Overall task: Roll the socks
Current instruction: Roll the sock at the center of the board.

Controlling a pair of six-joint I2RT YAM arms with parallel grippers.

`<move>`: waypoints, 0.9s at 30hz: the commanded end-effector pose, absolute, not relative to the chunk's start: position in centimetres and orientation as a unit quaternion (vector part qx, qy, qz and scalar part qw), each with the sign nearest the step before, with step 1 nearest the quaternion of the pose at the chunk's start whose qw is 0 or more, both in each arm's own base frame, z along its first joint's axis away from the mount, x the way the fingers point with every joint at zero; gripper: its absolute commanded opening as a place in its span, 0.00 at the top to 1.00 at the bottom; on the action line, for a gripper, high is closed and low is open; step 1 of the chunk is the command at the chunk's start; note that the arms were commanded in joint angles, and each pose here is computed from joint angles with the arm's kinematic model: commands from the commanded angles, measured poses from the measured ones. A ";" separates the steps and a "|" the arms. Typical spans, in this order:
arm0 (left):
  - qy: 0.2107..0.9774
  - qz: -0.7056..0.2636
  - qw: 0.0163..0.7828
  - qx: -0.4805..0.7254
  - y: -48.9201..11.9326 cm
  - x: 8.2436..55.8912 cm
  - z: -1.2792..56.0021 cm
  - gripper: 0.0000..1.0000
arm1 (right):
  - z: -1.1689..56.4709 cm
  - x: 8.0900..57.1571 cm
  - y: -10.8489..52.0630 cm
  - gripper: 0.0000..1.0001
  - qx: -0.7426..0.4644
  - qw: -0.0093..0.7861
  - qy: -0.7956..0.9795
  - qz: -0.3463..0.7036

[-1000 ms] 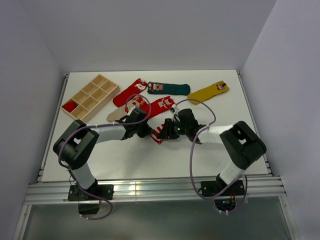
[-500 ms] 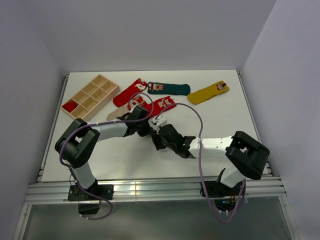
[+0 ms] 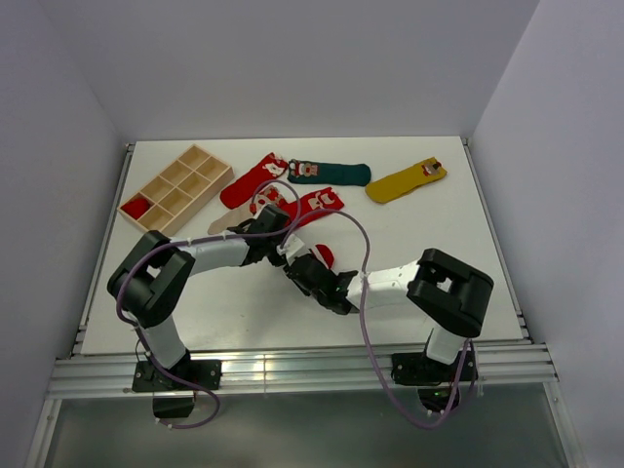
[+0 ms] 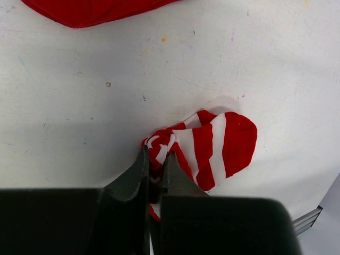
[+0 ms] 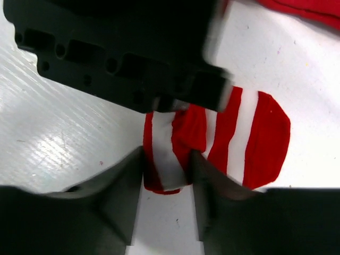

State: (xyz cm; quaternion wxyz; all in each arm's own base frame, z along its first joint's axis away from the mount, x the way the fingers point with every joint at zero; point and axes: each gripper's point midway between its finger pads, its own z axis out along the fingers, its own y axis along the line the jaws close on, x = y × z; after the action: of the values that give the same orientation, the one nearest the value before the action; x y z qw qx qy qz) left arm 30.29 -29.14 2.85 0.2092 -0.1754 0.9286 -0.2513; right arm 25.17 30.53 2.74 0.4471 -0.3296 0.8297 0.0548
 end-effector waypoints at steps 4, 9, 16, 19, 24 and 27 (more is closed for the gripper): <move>0.946 -0.229 0.172 -0.152 -28.3 28.0 0.9 1.00 | 2.7 25.2 31.8 0.94 -0.329 0.457 0.825 0.057; 0.934 -0.243 0.213 -0.154 -27.9 28.7 2.9 0.90 | 2.6 23.8 31.8 1.00 -0.303 0.420 0.844 0.142; 0.907 -0.274 0.270 -0.173 -26.6 29.4 6.1 0.55 | 3.3 23.4 30.5 1.00 -0.240 0.346 0.863 0.278; 0.897 -0.280 0.287 -0.185 -25.8 29.6 7.2 0.49 | 3.4 23.5 30.4 1.00 -0.218 0.313 0.866 0.325; 0.887 -0.288 0.296 -0.204 -24.9 29.2 7.9 0.48 | 2.3 23.7 29.9 1.00 -0.166 0.244 0.872 0.391; 0.880 -0.303 0.298 -0.209 -25.2 29.3 8.2 0.48 | 1.9 23.7 29.6 1.00 -0.123 0.208 0.864 0.442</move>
State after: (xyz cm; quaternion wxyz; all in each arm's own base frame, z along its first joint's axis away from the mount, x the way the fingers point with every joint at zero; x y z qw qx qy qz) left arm 28.70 -25.21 7.15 0.2807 -0.1954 0.8951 -0.2859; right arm 25.91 29.57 2.90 0.2860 -0.1561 0.8669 0.3772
